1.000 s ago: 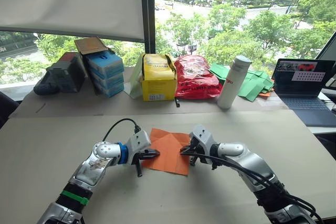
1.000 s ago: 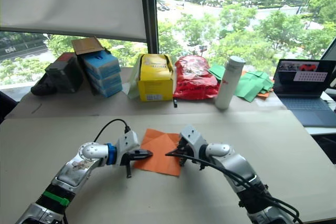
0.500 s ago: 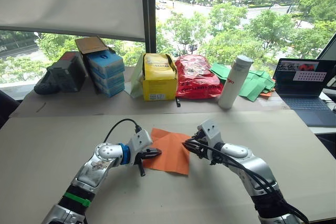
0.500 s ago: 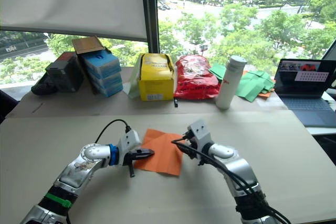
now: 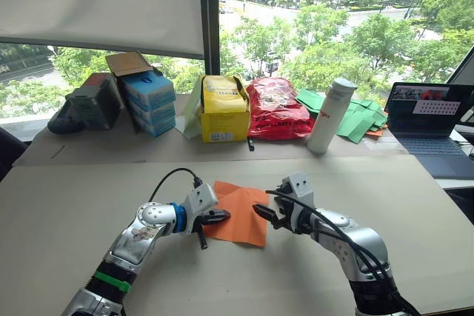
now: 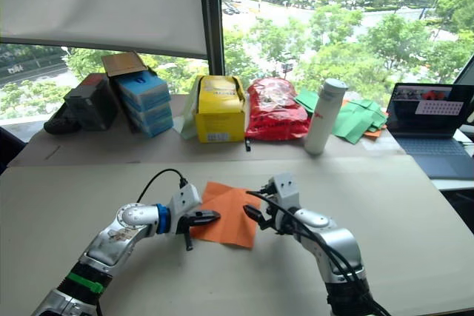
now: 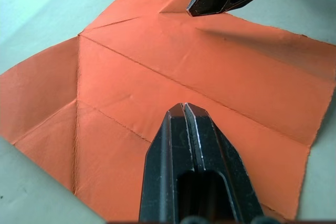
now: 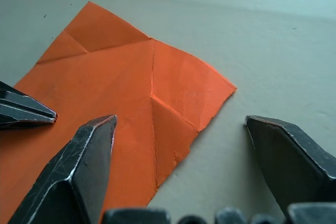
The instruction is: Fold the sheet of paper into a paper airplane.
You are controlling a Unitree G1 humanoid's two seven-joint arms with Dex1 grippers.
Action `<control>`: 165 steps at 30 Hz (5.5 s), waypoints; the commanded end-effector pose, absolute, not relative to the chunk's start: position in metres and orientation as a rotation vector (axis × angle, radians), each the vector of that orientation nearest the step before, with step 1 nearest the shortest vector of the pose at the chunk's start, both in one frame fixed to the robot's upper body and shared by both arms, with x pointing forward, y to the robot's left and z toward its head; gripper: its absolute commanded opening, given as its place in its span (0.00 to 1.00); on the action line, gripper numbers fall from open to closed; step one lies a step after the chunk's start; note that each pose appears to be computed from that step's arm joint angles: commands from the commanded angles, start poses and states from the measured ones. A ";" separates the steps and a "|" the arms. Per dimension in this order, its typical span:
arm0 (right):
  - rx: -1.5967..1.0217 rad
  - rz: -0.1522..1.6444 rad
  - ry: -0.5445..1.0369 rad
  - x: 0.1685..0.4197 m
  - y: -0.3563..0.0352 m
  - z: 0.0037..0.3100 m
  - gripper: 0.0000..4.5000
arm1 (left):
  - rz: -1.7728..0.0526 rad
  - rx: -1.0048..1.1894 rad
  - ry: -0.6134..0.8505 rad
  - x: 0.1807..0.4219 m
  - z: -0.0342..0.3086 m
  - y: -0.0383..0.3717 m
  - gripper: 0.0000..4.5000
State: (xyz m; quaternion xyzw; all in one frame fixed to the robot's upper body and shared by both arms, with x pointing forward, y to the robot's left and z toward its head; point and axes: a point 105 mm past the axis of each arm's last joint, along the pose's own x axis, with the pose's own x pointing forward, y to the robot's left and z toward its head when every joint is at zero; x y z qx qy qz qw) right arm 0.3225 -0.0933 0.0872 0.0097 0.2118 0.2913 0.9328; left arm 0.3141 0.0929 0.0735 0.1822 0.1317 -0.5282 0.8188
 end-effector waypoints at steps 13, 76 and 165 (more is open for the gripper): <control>-0.020 0.600 0.406 0.324 -0.097 0.091 0.96 | -1.250 0.363 0.315 0.308 0.057 0.061 0.00; -0.574 0.866 -0.048 0.327 -0.033 0.119 0.01 | -1.007 0.249 0.330 0.318 0.096 0.124 0.00; -0.396 1.026 0.218 0.322 -0.008 0.114 0.01 | -1.029 0.590 0.405 0.343 0.057 0.117 0.00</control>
